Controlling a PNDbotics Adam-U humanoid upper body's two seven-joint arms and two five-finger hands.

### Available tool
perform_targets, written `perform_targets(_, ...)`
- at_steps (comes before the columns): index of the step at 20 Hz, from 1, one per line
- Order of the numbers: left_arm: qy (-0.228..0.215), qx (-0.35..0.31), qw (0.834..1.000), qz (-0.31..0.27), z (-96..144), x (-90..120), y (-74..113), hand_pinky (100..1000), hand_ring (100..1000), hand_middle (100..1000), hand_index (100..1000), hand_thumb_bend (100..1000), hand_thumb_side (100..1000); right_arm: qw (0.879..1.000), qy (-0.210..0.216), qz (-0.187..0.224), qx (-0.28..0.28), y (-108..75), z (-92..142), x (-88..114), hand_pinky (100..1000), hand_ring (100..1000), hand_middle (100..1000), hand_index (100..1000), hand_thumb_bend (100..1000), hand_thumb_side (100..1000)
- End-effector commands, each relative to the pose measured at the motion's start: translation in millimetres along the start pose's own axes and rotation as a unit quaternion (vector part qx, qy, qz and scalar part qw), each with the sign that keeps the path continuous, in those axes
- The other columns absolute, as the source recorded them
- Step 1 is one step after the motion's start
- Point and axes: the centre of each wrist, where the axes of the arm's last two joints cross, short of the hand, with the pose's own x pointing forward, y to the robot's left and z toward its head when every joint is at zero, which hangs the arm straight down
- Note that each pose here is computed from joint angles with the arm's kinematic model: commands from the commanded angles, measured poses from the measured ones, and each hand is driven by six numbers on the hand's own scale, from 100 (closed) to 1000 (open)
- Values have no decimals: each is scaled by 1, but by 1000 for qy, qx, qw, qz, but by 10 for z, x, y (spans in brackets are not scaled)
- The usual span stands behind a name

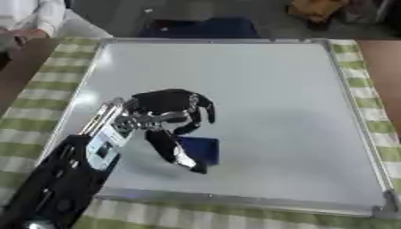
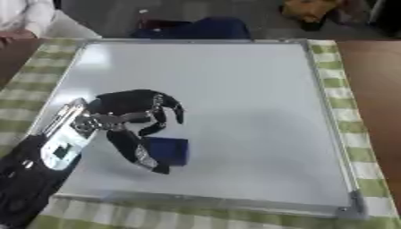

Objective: Wipe the whiteboard clean with a brush.

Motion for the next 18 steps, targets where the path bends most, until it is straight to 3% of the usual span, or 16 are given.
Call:
perform_targets(1,-46,-60,996,-56,9,-24,36,879,836,665,157,654,627,1000,-11,6,5,-13,-62,56,674,597,528,577,100,1000)
perform_targets(7,-34,-67,994,-79,22,-78,-30,863,824,647,141,570,562,1000,-11,7,6,-12,-55,53,674,596,525,575,100,1000)
perform_targets(12,-29,-68,993,-93,11,-103,-84,857,863,759,138,536,543,1000,-11,7,8,-8,-57,53,674,595,522,573,100,1000)
perform_targets(18,-16,-65,993,-97,4,-134,-171,850,857,754,138,454,537,1000,-9,6,8,-7,-55,51,674,592,519,569,100,1000)
